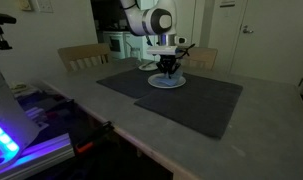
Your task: Use the towel to wipe the plate
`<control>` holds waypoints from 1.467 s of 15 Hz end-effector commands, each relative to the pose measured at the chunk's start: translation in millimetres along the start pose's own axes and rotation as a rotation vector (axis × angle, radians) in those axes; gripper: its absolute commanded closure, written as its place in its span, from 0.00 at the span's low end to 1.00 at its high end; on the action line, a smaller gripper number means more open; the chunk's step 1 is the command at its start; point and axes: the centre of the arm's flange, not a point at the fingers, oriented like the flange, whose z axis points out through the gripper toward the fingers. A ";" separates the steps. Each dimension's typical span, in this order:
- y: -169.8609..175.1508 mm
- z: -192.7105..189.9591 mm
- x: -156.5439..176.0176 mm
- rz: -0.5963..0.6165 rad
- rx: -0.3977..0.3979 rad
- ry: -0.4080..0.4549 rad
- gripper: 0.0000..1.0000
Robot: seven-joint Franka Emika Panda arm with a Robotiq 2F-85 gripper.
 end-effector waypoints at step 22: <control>31.0 24.5 -10.5 0.082 -0.172 -0.187 0.98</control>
